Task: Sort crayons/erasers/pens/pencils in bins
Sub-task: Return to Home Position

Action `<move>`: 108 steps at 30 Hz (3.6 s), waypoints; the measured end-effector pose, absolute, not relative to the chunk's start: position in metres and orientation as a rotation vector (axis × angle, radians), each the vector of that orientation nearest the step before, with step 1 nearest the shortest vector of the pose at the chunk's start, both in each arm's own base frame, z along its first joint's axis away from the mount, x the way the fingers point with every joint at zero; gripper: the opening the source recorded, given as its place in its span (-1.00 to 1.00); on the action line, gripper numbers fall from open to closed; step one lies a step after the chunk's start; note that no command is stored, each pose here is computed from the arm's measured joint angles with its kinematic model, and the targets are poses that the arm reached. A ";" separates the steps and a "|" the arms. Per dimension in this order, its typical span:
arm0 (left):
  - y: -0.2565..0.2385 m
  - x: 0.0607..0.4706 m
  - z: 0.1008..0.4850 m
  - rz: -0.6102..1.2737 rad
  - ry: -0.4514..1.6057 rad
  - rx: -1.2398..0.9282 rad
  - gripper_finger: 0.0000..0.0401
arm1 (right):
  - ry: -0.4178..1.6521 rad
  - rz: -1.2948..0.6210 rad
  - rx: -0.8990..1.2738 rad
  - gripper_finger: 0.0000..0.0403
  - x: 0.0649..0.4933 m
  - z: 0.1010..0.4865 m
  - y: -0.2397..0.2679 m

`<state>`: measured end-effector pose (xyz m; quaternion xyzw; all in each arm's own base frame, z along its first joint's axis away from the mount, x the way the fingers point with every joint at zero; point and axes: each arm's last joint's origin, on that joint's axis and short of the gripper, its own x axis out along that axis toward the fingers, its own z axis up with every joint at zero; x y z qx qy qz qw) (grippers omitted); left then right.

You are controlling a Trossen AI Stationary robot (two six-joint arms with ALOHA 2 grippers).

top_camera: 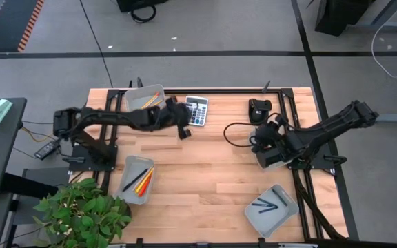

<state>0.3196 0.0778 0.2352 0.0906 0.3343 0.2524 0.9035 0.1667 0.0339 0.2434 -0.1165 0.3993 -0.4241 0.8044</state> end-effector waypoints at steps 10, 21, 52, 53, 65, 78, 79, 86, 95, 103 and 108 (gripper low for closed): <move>0.133 0.310 0.244 0.340 0.576 0.221 -0.53 | 0.871 -0.936 -0.273 -0.39 0.176 0.266 0.001; 0.168 0.294 0.249 0.175 0.464 0.157 -0.56 | 0.913 -0.672 -0.029 -0.95 0.161 0.281 -0.016; 0.093 0.176 0.195 0.200 0.006 -0.174 -0.95 | 0.098 -0.158 0.156 -0.97 0.108 0.244 0.002; 0.091 0.172 0.193 0.199 -0.005 -0.183 -0.94 | 0.087 -0.153 0.155 -0.97 0.107 0.240 0.002; 0.064 0.131 0.163 0.192 -0.037 -0.196 -0.98 | 0.030 -0.215 0.195 -0.97 0.103 0.189 0.000; 0.051 0.112 0.170 0.098 -0.024 -0.163 -0.97 | -0.022 -0.197 0.171 -0.97 0.101 0.167 0.001; 0.050 0.110 0.170 0.097 -0.030 -0.161 -0.95 | -0.025 -0.197 0.177 -0.97 0.101 0.167 0.001; 0.044 0.100 0.172 0.089 -0.042 -0.171 -0.97 | -0.023 -0.192 0.172 -0.97 0.101 0.167 0.001; 0.034 0.087 0.178 0.011 -0.119 -0.152 -0.95 | 0.003 -0.158 0.157 -0.97 0.101 0.165 0.002; 0.034 0.088 0.174 -0.001 -0.080 -0.143 -0.89 | 0.022 -0.168 0.132 -0.97 0.102 0.164 0.002; 0.034 0.088 0.175 0.002 -0.081 -0.141 -0.81 | 0.028 -0.169 0.148 -0.97 0.102 0.163 0.002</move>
